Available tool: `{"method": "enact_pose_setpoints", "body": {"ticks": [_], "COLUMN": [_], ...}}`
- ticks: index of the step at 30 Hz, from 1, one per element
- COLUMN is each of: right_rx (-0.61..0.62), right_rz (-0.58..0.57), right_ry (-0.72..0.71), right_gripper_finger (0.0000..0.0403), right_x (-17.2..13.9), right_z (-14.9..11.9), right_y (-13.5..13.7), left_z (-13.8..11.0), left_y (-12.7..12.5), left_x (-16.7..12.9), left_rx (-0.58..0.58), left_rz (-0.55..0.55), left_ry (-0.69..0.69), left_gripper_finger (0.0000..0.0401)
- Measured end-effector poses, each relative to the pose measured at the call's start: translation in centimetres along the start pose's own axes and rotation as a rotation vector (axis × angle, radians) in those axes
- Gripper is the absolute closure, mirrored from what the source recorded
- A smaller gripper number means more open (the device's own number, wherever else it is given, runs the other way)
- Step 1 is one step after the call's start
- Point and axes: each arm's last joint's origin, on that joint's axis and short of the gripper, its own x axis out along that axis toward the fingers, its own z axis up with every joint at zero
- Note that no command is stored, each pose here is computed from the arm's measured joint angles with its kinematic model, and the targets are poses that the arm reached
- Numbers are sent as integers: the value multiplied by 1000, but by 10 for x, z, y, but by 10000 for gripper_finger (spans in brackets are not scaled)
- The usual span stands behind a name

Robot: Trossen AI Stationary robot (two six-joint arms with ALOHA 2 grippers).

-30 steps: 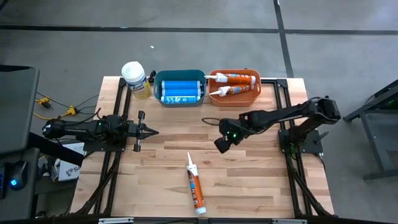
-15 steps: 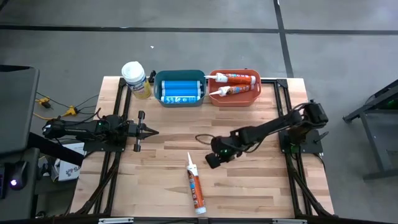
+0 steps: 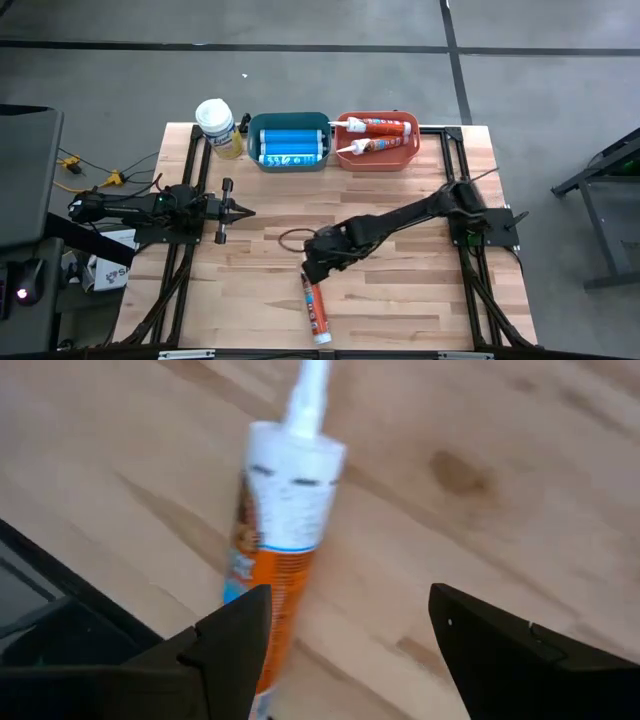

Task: Pick & place silicon tubes, Sealant and Lysol wipes
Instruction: Put the orange sealant into the orange bin

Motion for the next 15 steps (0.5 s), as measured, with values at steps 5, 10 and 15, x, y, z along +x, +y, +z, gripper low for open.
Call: {"method": "enact_pose_setpoints", "body": {"ticks": [5, 10, 15], "right_rx": [35, 62, 73], "right_rz": [-34, -40, -66], "right_ry": [13, 18, 32], "right_gripper_finger": [137, 136, 136], "right_x": [10, 22, 29], "right_z": [-1, -3, -8], "right_y": [28, 47, 53], "left_z": [0, 0, 0], "left_y": [0, 0, 0], "left_x": [0, 0, 0], "left_rx": [0, 0, 0], "left_rz": [0, 0, 0], "left_ry": [0, 0, 0], "left_gripper_finger": [401, 401, 401]}}
